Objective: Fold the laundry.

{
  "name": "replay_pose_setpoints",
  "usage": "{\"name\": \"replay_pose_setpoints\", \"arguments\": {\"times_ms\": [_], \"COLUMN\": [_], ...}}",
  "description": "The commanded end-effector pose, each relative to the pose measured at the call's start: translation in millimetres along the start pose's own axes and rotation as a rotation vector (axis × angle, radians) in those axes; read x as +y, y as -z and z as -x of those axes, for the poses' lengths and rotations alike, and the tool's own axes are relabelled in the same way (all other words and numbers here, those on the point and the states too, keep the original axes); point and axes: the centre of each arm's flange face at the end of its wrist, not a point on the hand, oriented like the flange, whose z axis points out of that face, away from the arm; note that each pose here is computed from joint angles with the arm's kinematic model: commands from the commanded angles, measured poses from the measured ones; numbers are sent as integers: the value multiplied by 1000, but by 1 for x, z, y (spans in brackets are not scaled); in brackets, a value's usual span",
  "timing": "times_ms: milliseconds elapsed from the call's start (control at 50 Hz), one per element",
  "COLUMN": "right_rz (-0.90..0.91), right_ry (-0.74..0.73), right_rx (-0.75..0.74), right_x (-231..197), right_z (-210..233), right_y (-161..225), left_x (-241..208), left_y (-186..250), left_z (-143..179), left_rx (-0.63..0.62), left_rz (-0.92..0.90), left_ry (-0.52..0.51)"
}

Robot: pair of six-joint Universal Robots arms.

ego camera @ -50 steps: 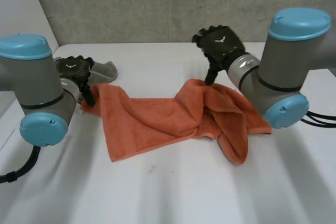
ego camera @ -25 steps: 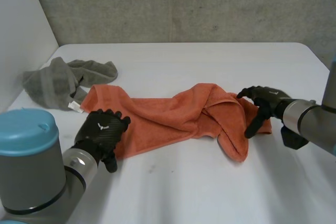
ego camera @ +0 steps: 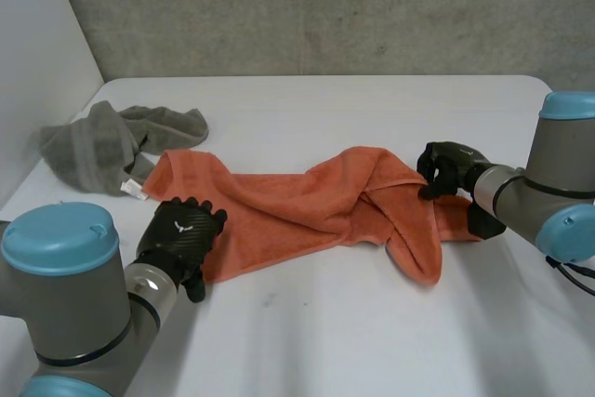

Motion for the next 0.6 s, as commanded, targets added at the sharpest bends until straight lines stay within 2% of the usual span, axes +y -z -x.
{"name": "replay_pose_setpoints", "arguments": {"times_ms": [20,120,300,600], "right_rz": [-75,-212,-276,-491], "right_ry": [36,92,307,391], "right_rx": [-19,-32,-95,-151], "right_x": [-31,-82,-104,-154], "right_z": [10,25,73,114], "right_y": [15,56,105,181], "left_x": [1,7,6,-3], "left_y": [-1,-6,-12,-15], "left_z": [0,-1,-1,1], "left_rx": [2,5,1,-11], "left_rz": [5,25,29,3], "left_ry": [3,3,25,80]}}
